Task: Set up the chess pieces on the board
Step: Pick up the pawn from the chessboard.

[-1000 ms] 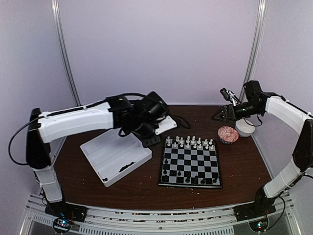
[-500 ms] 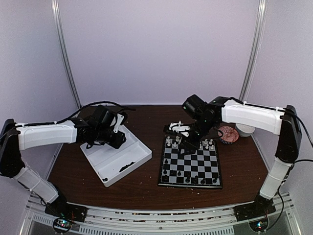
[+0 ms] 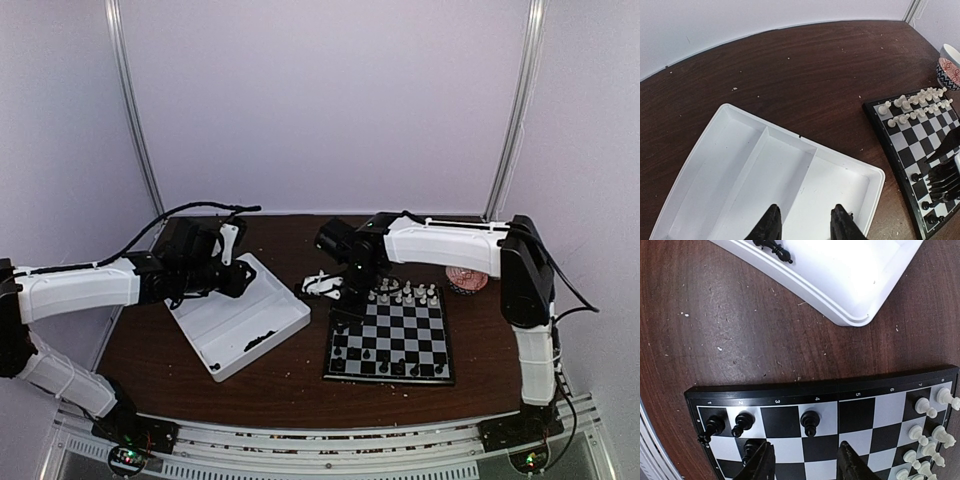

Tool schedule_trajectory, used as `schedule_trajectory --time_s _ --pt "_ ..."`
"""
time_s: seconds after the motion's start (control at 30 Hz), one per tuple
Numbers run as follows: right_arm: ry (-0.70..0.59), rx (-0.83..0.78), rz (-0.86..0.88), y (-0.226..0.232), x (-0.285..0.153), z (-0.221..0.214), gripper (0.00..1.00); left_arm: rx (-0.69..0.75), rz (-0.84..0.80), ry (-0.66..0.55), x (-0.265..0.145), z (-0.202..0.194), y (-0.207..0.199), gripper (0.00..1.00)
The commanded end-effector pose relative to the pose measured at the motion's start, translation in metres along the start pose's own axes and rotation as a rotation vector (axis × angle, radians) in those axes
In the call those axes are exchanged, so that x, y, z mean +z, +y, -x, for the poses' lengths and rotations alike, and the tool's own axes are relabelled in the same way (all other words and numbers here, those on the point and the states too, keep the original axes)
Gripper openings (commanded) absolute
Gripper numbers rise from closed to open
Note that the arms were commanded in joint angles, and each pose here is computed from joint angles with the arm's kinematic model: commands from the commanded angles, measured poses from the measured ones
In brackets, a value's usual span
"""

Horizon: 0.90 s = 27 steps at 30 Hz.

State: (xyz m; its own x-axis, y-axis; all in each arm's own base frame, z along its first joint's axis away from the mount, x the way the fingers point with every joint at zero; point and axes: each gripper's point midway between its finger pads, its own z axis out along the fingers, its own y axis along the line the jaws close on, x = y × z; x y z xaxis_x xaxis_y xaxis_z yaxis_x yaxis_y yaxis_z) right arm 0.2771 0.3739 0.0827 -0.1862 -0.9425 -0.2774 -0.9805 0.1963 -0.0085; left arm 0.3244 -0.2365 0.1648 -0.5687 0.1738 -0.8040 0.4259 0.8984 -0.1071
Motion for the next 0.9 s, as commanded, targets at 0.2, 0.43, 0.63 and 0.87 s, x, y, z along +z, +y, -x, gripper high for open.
schedule_trajectory --time_s 0.2,0.43,0.63,0.87 --pt "0.059 0.006 0.011 0.002 0.013 -0.002 0.30 -0.020 -0.001 -0.062 -0.002 0.013 0.001 0.34" --pt "0.068 0.015 0.046 0.006 0.022 -0.003 0.27 -0.017 0.007 -0.056 -0.002 0.012 0.002 0.34" --pt "0.084 0.021 0.050 0.005 0.029 -0.003 0.25 -0.020 0.005 -0.050 -0.001 0.008 0.002 0.35" --pt "0.081 0.030 0.053 0.004 0.032 -0.002 0.16 -0.022 -0.002 -0.050 0.000 0.007 0.001 0.35"
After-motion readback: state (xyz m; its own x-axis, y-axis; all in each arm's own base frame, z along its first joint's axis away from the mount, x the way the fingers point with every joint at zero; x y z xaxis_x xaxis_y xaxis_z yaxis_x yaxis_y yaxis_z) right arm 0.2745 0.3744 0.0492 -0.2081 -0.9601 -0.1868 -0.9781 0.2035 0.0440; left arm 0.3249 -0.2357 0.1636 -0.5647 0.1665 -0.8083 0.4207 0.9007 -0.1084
